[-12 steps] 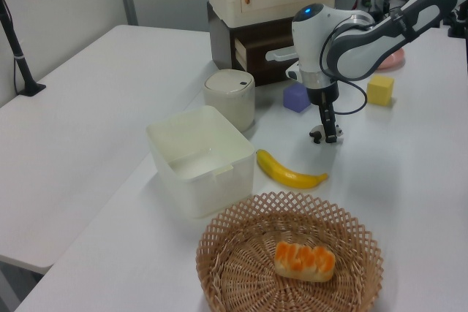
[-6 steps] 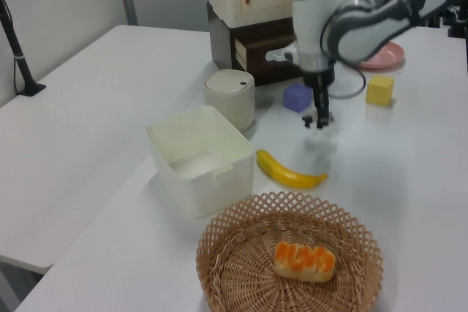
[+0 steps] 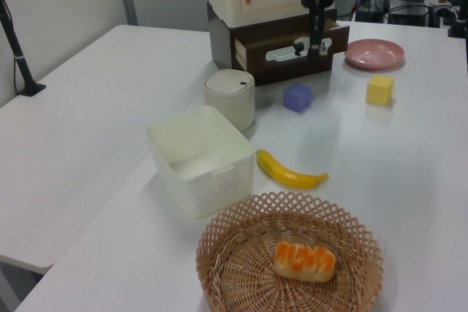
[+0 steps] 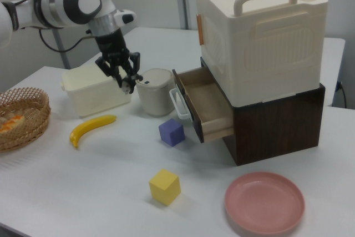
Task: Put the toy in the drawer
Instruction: 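Close the gripper on the panda toy and lift it, then carry the panda toy over the open wooden drawer and lower it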
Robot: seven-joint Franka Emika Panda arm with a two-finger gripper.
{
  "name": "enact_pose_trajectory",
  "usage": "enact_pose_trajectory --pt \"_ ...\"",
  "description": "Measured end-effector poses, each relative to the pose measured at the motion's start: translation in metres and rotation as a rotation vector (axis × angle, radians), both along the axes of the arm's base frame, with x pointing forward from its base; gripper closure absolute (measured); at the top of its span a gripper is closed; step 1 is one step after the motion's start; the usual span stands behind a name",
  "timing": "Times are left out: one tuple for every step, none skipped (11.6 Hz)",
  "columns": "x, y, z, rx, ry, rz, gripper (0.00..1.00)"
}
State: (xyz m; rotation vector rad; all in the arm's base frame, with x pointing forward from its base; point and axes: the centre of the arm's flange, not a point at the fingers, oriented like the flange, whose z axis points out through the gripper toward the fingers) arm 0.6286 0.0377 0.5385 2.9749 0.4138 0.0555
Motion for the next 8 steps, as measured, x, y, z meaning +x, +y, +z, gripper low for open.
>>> enact_pose_trajectory --pt "0.003 -0.011 0.008 0.0 -0.016 -0.009 0.6" --pt "0.007 -0.025 0.015 -0.002 -0.035 -0.011 0.6" --pt "0.014 -0.043 0.02 -0.006 -0.067 -0.018 0.6" --pt "0.023 -0.065 0.021 -0.015 -0.109 -0.027 0.6" --pt "0.032 -0.086 0.018 -0.027 -0.147 -0.038 0.6" --pt "0.04 -0.105 0.014 -0.038 -0.178 -0.052 0.6" --pt "0.048 -0.122 0.008 -0.047 -0.202 -0.067 0.6" --pt "0.054 -0.135 0.002 -0.054 -0.219 -0.08 0.6"
